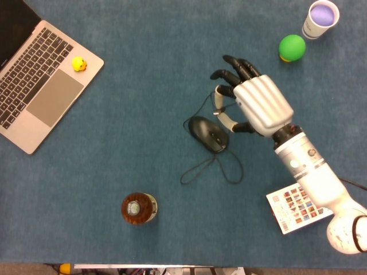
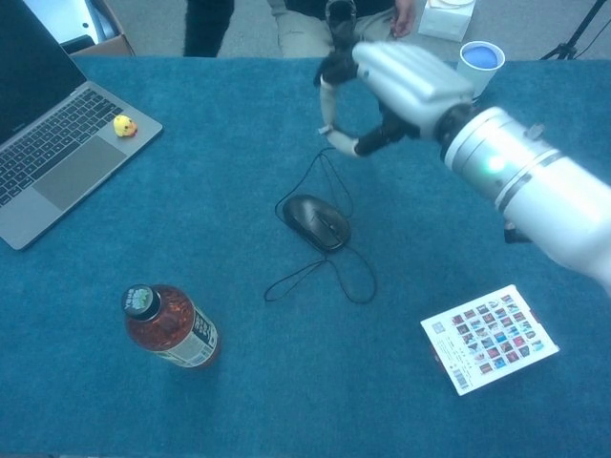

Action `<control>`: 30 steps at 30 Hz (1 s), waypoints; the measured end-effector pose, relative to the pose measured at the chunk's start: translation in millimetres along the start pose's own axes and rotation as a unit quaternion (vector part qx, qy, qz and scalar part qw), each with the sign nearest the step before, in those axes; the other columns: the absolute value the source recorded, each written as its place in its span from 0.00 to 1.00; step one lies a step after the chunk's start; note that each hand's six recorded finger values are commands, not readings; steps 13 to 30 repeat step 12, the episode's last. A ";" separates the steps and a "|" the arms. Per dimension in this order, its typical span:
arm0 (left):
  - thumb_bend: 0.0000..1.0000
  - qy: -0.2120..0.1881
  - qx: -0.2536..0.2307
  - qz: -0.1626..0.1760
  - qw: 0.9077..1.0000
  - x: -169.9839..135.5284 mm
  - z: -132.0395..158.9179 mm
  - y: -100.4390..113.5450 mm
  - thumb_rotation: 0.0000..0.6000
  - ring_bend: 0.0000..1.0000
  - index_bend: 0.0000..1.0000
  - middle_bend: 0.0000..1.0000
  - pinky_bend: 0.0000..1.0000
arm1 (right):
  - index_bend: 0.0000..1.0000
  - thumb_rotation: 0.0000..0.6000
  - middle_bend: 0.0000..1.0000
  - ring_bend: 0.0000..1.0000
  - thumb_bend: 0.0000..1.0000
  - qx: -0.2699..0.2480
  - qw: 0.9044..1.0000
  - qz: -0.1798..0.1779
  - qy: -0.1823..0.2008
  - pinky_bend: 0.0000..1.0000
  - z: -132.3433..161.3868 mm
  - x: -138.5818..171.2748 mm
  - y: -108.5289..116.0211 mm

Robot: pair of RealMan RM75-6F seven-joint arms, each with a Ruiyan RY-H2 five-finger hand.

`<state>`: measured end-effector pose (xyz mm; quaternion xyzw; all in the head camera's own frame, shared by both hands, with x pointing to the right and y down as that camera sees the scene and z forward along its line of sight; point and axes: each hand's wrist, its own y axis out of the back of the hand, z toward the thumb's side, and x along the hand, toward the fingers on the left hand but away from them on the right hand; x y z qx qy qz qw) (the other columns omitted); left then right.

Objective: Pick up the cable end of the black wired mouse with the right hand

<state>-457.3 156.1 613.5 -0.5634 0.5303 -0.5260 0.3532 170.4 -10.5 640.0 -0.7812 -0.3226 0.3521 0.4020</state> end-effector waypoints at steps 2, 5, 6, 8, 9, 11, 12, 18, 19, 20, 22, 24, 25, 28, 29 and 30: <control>0.15 0.000 0.000 0.002 1.000 -0.5 -0.2 1.2 1.00 0.16 0.28 0.21 0.09 | 0.65 1.00 0.28 0.01 0.37 -0.016 1.000 -0.013 0.008 0.12 4.5 0.5 6.6; 0.15 0.000 0.000 0.001 1.000 -0.8 0.0 0.7 1.00 0.16 0.28 0.21 0.09 | 0.65 1.00 0.28 0.02 0.37 -0.024 0.999 -0.026 0.015 0.12 8.1 1.5 10.7; 0.15 0.000 -0.001 0.001 1.000 -0.8 0.2 0.3 1.00 0.16 0.28 0.21 0.09 | 0.65 1.00 0.28 0.02 0.37 -0.026 0.999 -0.028 0.017 0.12 8.8 2.1 10.6; 0.15 0.000 -0.001 0.000 1.000 -0.6 0.6 -0.4 1.00 0.16 0.28 0.21 0.09 | 0.65 1.00 0.28 0.02 0.37 -0.031 0.999 -0.031 0.018 0.12 9.7 2.9 10.0; 0.15 0.000 -0.001 0.000 1.000 -0.5 0.7 -0.6 1.00 0.16 0.28 0.21 0.09 | 0.65 1.00 0.28 0.02 0.37 -0.033 0.999 -0.031 0.019 0.12 9.8 3.1 9.9; 0.15 0.000 0.000 0.000 1.000 -0.5 0.4 -0.6 1.00 0.16 0.28 0.21 0.09 | 0.65 1.00 0.28 0.02 0.37 -0.036 0.999 -0.033 0.019 0.12 9.6 3.1 9.9; 0.15 0.001 0.000 0.000 1.000 -0.4 0.3 -0.6 1.00 0.16 0.28 0.21 0.09 | 0.65 1.00 0.28 0.02 0.37 -0.036 0.999 -0.033 0.018 0.12 9.5 3.1 9.9; 0.15 0.001 0.000 0.000 1.000 -0.4 0.3 -0.6 1.00 0.16 0.28 0.21 0.09 | 0.65 1.00 0.28 0.02 0.37 -0.036 0.999 -0.033 0.018 0.12 9.5 3.1 9.9; 0.15 0.001 0.000 0.000 1.000 -0.4 0.3 -0.6 1.00 0.16 0.28 0.21 0.09 | 0.65 1.00 0.28 0.02 0.37 -0.036 0.999 -0.033 0.018 0.12 9.5 3.1 9.9; 0.15 0.001 0.000 0.000 1.000 -0.4 0.3 -0.6 1.00 0.16 0.28 0.21 0.09 | 0.65 1.00 0.28 0.02 0.37 -0.036 0.999 -0.033 0.018 0.12 9.5 3.1 9.9; 0.15 0.001 0.000 0.000 1.000 -0.4 0.3 -0.6 1.00 0.16 0.28 0.21 0.09 | 0.65 1.00 0.28 0.02 0.37 -0.036 0.999 -0.033 0.018 0.12 9.5 3.1 9.9; 0.15 0.001 0.000 0.000 1.000 -0.4 0.3 -0.6 1.00 0.16 0.28 0.21 0.09 | 0.65 1.00 0.28 0.02 0.37 -0.036 0.999 -0.033 0.018 0.12 9.5 3.1 9.9; 0.15 0.001 0.000 0.000 1.000 -0.4 0.3 -0.6 1.00 0.16 0.28 0.21 0.09 | 0.65 1.00 0.28 0.02 0.37 -0.036 0.999 -0.033 0.018 0.12 9.5 3.1 9.9; 0.15 0.001 0.000 0.000 1.000 -0.4 0.3 -0.6 1.00 0.16 0.28 0.21 0.09 | 0.65 1.00 0.28 0.02 0.37 -0.036 0.999 -0.033 0.018 0.12 9.5 3.1 9.9; 0.15 0.001 0.000 0.000 1.000 -0.4 0.3 -0.6 1.00 0.16 0.28 0.21 0.09 | 0.65 1.00 0.28 0.02 0.37 -0.036 0.999 -0.033 0.018 0.12 9.5 3.1 9.9; 0.15 0.001 0.000 0.000 1.000 -0.4 0.3 -0.6 1.00 0.16 0.28 0.21 0.09 | 0.65 1.00 0.28 0.02 0.37 -0.036 0.999 -0.033 0.018 0.12 9.5 3.1 9.9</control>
